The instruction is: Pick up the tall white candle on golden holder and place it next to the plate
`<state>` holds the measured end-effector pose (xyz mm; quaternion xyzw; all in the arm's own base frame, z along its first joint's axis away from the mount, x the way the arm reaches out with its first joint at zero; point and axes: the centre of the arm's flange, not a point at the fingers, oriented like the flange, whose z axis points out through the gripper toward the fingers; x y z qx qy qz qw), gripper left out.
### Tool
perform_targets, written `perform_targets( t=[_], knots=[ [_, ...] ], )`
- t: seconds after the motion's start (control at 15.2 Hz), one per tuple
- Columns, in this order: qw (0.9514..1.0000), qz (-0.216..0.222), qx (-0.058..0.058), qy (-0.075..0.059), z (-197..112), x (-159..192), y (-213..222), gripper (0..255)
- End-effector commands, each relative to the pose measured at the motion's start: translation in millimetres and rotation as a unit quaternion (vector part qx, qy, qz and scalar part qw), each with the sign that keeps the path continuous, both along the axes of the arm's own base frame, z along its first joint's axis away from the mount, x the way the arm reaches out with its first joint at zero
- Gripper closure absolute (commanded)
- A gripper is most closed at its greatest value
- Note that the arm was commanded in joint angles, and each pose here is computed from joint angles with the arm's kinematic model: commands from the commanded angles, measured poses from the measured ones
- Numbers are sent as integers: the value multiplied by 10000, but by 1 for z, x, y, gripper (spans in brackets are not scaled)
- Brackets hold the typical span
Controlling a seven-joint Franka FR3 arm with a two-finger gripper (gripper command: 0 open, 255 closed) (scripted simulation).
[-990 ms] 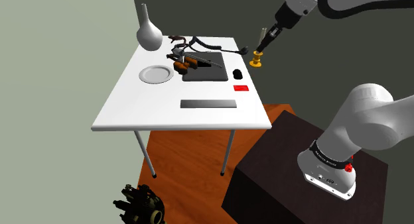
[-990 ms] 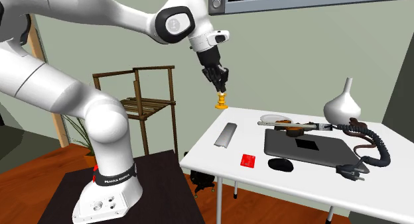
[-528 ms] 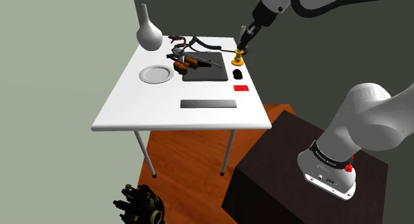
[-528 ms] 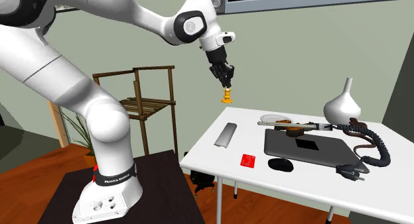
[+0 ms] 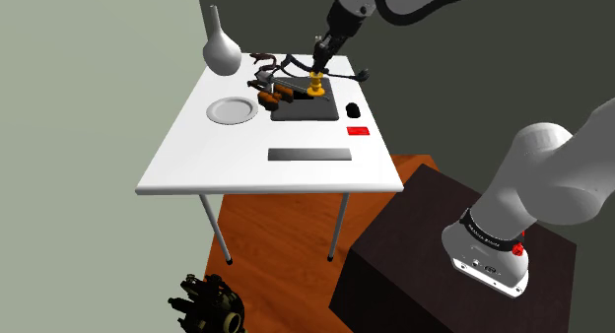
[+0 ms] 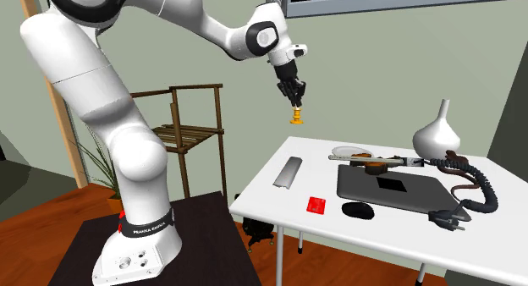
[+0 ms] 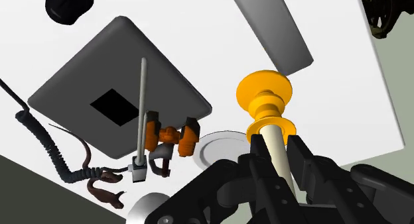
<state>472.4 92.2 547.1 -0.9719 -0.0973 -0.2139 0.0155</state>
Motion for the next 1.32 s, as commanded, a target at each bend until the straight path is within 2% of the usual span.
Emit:
perform_targets(
  t=[0.0, 1.19, 1.25],
  knots=[
    [10000, -1, 6, -1, -2, 19, 22, 255],
    [10000, -1, 6, -1, 0, 188, 189, 255],
    [10000, -1, 6, -1, -5, 188, 189, 255]
  ],
)
